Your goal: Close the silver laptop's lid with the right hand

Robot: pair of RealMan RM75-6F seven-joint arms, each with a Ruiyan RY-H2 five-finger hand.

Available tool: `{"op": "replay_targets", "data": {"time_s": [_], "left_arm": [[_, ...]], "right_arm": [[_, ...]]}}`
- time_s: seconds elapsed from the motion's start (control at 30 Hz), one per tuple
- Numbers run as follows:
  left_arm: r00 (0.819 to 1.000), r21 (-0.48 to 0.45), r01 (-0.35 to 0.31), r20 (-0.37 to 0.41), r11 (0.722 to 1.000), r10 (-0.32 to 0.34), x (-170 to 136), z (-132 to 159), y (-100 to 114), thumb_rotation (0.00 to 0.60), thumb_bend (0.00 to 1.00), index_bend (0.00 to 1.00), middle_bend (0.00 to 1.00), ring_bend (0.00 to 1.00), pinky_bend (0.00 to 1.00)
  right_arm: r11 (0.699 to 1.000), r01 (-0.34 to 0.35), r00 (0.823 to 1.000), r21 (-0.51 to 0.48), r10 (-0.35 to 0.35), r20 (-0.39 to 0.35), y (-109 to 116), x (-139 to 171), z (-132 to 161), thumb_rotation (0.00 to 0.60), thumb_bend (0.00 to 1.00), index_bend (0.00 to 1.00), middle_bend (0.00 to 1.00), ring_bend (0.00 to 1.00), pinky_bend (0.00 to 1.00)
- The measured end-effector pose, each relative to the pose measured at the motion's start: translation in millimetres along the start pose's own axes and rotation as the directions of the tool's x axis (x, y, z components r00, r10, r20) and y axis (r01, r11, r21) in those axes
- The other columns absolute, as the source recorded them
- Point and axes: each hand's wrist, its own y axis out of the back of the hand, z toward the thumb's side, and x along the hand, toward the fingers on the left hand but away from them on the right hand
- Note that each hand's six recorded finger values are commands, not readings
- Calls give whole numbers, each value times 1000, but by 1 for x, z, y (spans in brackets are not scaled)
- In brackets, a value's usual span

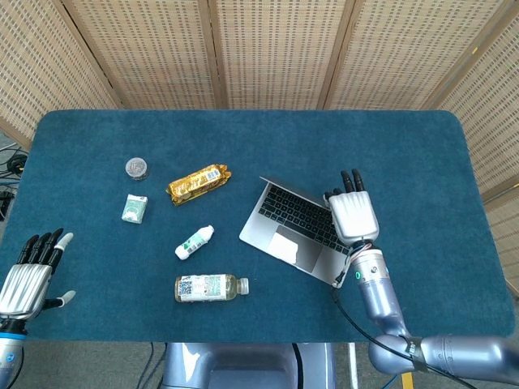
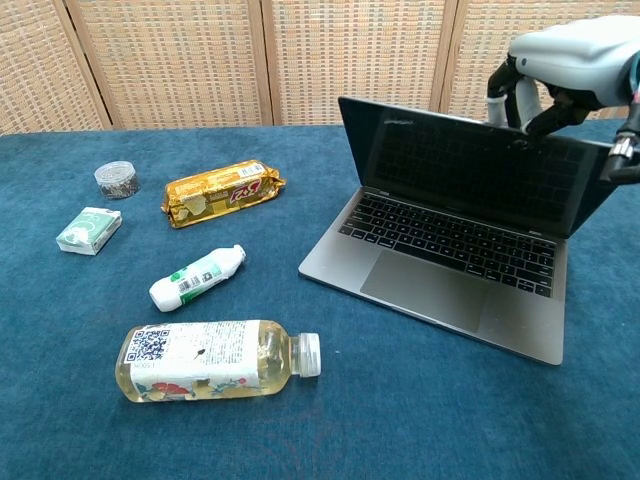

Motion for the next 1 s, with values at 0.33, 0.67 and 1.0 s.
{"op": "replay_targets", "data": {"time_s": [0.33, 0.67, 1.0], "left_arm": [[1000, -12, -15, -8, 1000, 15, 0, -3, 5, 600, 67, 0, 0, 0, 0], [1000, -9, -12, -6, 1000, 12, 0, -2, 4, 600, 66, 0, 0, 0, 0], [1000, -6, -23, -7, 1000, 23, -1, -2, 6, 600, 67, 0, 0, 0, 0]], "right_arm": [[998, -56, 997, -21, 55, -59, -14, 25, 38, 600, 1000, 452, 445, 93, 30], [993, -117, 992, -29, 116, -46, -42, 29, 34, 600, 1000, 453, 443, 93, 30], [982, -179, 983, -54, 176, -51, -71, 36, 30, 600, 1000, 453, 438, 93, 29]]}}
